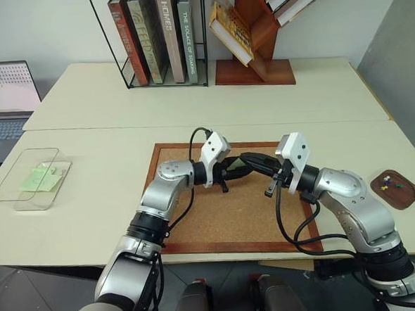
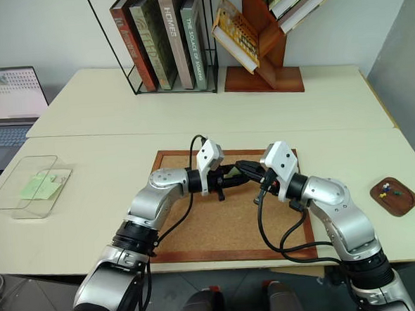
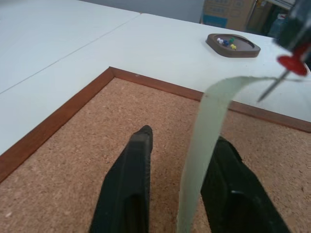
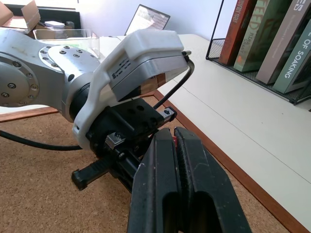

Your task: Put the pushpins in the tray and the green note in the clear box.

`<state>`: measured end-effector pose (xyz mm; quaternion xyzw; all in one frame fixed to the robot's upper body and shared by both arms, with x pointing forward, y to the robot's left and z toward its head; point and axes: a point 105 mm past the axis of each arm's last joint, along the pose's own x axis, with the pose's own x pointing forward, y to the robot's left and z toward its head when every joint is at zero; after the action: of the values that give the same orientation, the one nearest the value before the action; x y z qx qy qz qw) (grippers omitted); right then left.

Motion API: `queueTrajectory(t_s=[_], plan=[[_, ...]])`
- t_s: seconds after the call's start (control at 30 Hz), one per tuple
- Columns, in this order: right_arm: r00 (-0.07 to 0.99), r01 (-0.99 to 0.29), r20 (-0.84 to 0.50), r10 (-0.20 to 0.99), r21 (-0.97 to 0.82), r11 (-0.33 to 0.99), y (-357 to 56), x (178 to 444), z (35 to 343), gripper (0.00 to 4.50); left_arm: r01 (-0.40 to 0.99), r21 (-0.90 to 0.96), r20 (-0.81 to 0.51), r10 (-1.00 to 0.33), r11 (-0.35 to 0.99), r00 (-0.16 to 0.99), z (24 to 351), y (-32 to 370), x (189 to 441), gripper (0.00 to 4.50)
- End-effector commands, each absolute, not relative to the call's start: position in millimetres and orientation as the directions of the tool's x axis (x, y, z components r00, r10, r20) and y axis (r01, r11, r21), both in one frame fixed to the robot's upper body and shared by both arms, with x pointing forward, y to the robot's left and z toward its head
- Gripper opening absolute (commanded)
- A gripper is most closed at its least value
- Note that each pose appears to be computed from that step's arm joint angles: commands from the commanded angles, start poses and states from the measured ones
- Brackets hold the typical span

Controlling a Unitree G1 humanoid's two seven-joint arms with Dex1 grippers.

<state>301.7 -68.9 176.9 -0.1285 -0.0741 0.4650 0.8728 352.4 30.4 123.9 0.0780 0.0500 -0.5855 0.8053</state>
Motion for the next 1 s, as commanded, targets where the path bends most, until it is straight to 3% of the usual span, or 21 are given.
queueTrajectory(t_s=[0.03, 0.13, 0.5, 0.73, 0.87, 1.0], plan=[[0.551, -0.778, 0.059, 0.832, -0.325, 0.538, -68.0, 300.5, 192.9, 0.0, 0.956, 0.126, -0.147, -0.948, 0.266, 0.283, 134.8, 25.4, 346.6, 0.5], [0.56, -0.773, 0.065, 0.826, -0.319, 0.549, -70.1, 301.2, 193.7, 0.0, 0.956, 0.124, -0.144, -0.948, 0.267, 0.283, 133.4, 25.5, 345.2, 0.01], [0.637, -0.721, 0.129, 0.76, -0.25, 0.647, -93.1, 302.2, 205.6, 0.0, 0.958, 0.12, -0.153, -0.948, 0.261, 0.278, 126.1, 23.4, 342.9, 0.01], [0.821, -0.528, 0.13, 0.556, -0.199, 0.825, -177.2, 298.3, 214.9, 0.0, 0.959, 0.159, -0.185, -0.947, 0.236, 0.264, 116.5, 17.4, 336.6, 0.01], [0.943, -0.323, -0.002, 0.333, -0.247, 0.913, -254.7, 284.4, 193.6, 0.0, 0.955, 0.211, -0.186, -0.951, 0.207, 0.248, 117.6, 13.1, 329.8, 0.01], [0.975, -0.207, -0.145, 0.17, -0.3, 0.931, -301.6, 265.4, 166.0, 0.0, 0.951, 0.233, -0.171, -0.954, 0.202, 0.245, 121.8, 9.8, 326.0, 0.01]])
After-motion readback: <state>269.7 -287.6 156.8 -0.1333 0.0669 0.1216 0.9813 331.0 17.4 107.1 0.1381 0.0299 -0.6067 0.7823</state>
